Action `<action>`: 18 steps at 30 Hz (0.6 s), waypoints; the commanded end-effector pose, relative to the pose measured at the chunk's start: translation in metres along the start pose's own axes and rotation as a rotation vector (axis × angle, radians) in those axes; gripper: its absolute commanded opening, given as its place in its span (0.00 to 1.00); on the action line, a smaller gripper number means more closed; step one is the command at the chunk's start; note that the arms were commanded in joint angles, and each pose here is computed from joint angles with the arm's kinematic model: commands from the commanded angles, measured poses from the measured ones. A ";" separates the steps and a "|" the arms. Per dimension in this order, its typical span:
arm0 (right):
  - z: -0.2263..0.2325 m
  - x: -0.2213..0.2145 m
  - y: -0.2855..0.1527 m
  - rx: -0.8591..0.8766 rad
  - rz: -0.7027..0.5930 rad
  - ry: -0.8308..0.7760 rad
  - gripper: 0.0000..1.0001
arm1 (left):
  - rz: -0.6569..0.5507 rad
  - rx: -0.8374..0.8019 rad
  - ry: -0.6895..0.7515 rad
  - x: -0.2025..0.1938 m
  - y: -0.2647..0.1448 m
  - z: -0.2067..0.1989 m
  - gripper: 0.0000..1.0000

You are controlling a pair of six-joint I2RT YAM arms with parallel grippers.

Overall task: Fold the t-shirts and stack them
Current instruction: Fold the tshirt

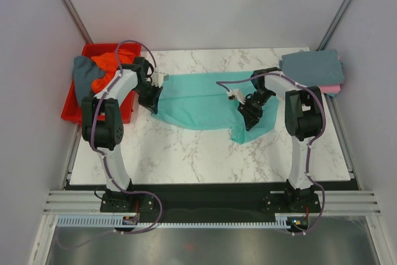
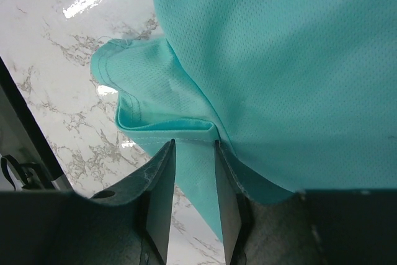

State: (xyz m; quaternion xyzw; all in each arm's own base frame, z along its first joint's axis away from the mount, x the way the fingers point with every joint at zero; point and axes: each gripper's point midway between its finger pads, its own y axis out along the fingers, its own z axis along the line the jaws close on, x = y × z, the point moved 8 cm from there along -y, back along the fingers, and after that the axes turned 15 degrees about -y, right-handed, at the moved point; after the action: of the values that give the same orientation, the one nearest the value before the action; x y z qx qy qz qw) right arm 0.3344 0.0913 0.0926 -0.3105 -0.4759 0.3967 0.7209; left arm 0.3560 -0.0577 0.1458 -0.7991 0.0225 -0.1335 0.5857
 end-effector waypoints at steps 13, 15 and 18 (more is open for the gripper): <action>-0.004 0.010 -0.007 -0.043 -0.034 -0.071 0.22 | -0.043 -0.038 0.000 0.002 -0.009 -0.007 0.02; -0.002 0.013 -0.010 -0.060 -0.037 -0.092 0.37 | -0.044 -0.041 0.000 0.002 -0.009 -0.007 0.02; -0.001 0.015 -0.011 -0.067 -0.042 -0.103 0.44 | -0.041 -0.044 -0.001 0.001 -0.008 -0.007 0.02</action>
State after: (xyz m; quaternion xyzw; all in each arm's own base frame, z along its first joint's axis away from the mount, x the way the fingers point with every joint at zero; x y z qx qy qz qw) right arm 0.3396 0.0934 0.0919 -0.3142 -0.4914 0.3932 0.7108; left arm 0.3540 -0.0593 0.1442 -0.8049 0.0252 -0.1307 0.5783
